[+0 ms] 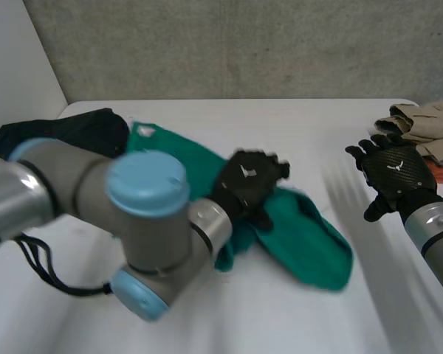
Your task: Fold the laundry.
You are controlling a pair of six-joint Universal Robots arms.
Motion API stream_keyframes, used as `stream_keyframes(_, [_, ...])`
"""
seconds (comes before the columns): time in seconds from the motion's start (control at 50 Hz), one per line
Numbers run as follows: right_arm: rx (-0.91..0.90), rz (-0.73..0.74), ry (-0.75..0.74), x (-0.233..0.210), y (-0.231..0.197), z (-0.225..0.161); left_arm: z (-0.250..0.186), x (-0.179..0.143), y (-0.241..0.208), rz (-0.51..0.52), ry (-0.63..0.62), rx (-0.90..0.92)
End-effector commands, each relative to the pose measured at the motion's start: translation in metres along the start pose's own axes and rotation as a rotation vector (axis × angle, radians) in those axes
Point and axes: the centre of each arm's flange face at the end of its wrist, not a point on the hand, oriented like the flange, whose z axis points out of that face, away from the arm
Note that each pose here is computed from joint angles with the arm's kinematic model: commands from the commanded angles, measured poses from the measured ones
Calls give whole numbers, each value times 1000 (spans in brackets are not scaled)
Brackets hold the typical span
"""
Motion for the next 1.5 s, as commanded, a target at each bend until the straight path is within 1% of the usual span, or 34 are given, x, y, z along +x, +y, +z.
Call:
stream_keyframes(0.02, [-1, 1, -3, 0, 0, 0, -17, 3, -18, 29, -60, -35])
stream_keyframes(0.06, [-1, 1, -3, 0, 0, -1, -31, -6, -39, 29, -102, -5])
stream_keyframes(0.12, [-9, 4, -9, 0, -2, -3, -45, -18, -53, 29, -144, 19])
stream_keyframes(0.14, [-12, 6, -13, -1, -3, -4, -52, -31, -58, 26, -183, 27])
stream_keyframes(0.2, [-44, 18, -32, -2, -4, -8, -62, -56, -62, 19, -251, 30])
stream_keyframes(0.22, [-52, 20, -36, -2, -4, -9, -69, -70, -58, 15, -292, 16])
stream_keyframes(0.28, [-102, 38, -75, -6, -6, -14, -74, -83, -45, 5, -328, -24])
stream_keyframes(0.32, [-133, 58, -97, -8, -6, -17, -77, -94, -27, -5, -360, -71])
stream_keyframes(0.36, [-174, 102, -122, -10, -9, -21, -80, -101, -15, -12, -380, -103])
stream_keyframes(0.38, [-189, 120, -129, -10, -9, -22, -83, -109, -1, -9, -401, -141])
stream_keyframes(0.42, [-214, 168, -161, -14, -12, -25, -84, -116, 10, 5, -415, -172])
stream_keyframes(0.46, [-226, 180, -181, -19, -12, -27, -83, -121, 30, 39, -407, -222])
stream_keyframes(0.5, [-214, 176, -191, -24, -13, -26, -81, -122, 44, 58, -379, -246])
stream_keyframes(0.52, [-209, 174, -192, -25, -13, -26, -79, -120, 55, 71, -341, -270])
stream_keyframes(0.6, [-186, 160, -188, -31, -9, -21, -74, -116, 77, 91, -255, -308])
stream_keyframes(0.66, [-195, 158, -177, -32, -2, -18, -70, -117, 85, 87, -235, -320])
stream_keyframes(0.92, [-202, 115, -175, -34, 6, -17, -45, -132, 98, 125, -266, -228])
stream_keyframes(1.22, [-212, 102, -183, -37, 12, -15, -38, -135, 104, 123, -266, -239])
stream_keyframes(1.38, [-216, 103, -185, -38, 14, -15, -48, -127, 99, 87, -240, -304])
stream_keyframes(1.5, [-216, 103, -186, -39, 14, -14, -51, -127, 93, 85, -237, -307])
